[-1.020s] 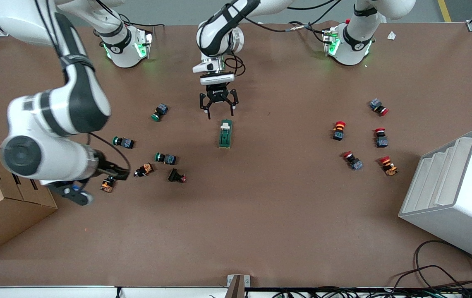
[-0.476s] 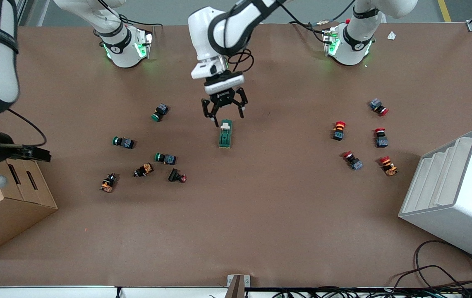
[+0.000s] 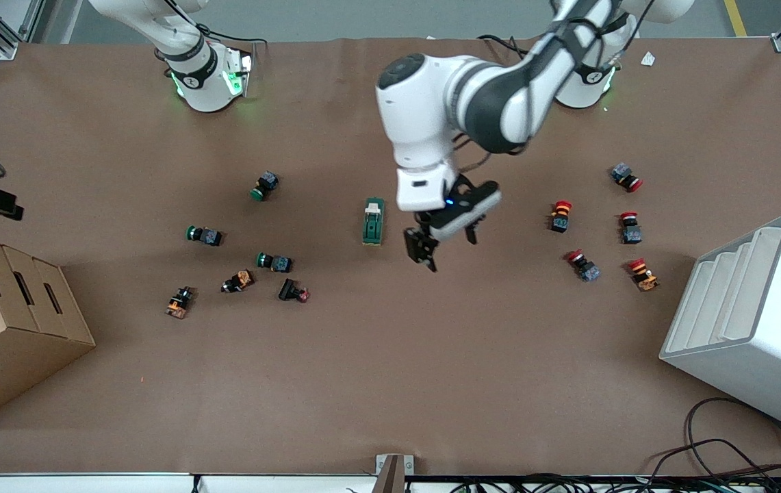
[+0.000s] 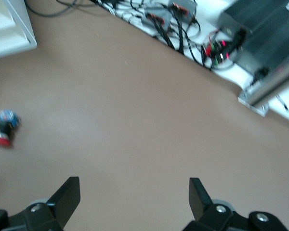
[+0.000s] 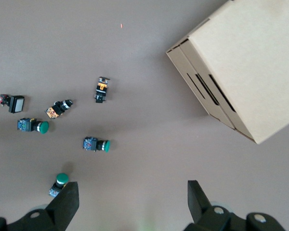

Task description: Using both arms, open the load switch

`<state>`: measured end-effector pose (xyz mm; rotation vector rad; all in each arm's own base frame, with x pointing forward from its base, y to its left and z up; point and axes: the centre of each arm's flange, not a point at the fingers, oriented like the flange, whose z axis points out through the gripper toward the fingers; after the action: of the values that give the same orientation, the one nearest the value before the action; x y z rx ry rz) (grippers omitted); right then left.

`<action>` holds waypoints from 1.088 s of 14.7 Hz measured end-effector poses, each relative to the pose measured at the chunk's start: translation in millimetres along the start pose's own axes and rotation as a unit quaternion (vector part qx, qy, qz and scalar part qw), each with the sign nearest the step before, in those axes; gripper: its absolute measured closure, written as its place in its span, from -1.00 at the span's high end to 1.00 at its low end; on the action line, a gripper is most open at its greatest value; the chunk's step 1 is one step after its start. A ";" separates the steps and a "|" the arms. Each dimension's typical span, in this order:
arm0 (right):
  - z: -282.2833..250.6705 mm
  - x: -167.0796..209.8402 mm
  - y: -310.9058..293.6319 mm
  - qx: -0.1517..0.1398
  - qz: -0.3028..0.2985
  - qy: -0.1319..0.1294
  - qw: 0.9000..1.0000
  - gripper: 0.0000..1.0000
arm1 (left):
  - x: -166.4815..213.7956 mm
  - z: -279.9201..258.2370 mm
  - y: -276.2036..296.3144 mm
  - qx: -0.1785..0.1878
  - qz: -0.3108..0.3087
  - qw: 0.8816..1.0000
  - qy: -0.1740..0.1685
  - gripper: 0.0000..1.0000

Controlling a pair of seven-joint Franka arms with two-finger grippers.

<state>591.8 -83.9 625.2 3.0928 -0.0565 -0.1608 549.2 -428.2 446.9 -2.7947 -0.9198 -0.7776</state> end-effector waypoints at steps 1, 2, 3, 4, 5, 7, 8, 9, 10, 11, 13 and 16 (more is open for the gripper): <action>-9.7 -7.0 6.5 0.001 0.003 0.003 1.000 1.00 | 28.4 0.7 -9.0 0.002 0.005 1.000 -0.008 1.00; -18.6 -14.8 11.4 0.004 0.005 0.005 1.000 1.00 | 53.5 0.6 -18.8 0.002 0.011 1.000 -0.021 1.00; -27.5 -23.8 14.4 0.007 0.005 0.004 1.000 1.00 | 77.3 -0.5 -29.4 0.000 0.013 0.999 -0.037 1.00; -36.1 -32.6 14.8 0.010 0.004 0.004 1.000 1.00 | 99.9 -1.9 -40.5 -0.003 0.009 0.999 -0.050 1.00; -45.8 -42.2 14.3 0.012 0.003 0.006 1.000 1.00 | 122.6 -3.5 -52.6 -0.006 0.005 0.998 -0.060 1.00; -68.3 -65.7 14.9 0.017 0.002 0.015 1.000 1.00 | 159.7 -8.4 -75.2 -0.015 0.014 0.997 -0.078 1.00; -79.2 -79.0 16.1 0.020 0.002 0.019 1.000 1.00 | 173.0 -11.1 -85.3 -0.016 0.025 0.996 -0.085 1.00; -88.8 -91.9 16.9 0.022 0.002 0.021 1.000 1.00 | 185.2 -13.4 -95.1 -0.019 0.038 0.995 -0.093 1.00; -96.3 -102.1 16.5 0.024 0.001 0.022 0.999 1.00 | 196.4 -15.5 -104.3 -0.025 0.050 0.993 -0.103 1.00; -101.6 -109.2 15.2 0.025 -0.001 0.024 0.999 1.00 | 208.6 -17.4 -115.0 -0.033 0.063 0.991 -0.115 1.00; -104.4 -112.9 11.8 0.025 -0.005 0.026 0.999 1.00 | 237.4 -22.6 -145.1 -0.046 0.102 0.983 -0.143 1.00; -99.1 -108.9 8.9 0.025 -0.008 0.021 0.999 1.00 | 272.0 -36.6 -197.5 -0.053 0.164 0.968 -0.182 1.00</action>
<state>493.7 -84.4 735.3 3.1463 -0.0362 -0.0967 605.8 -132.7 601.3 -3.1269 -0.4366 -0.2789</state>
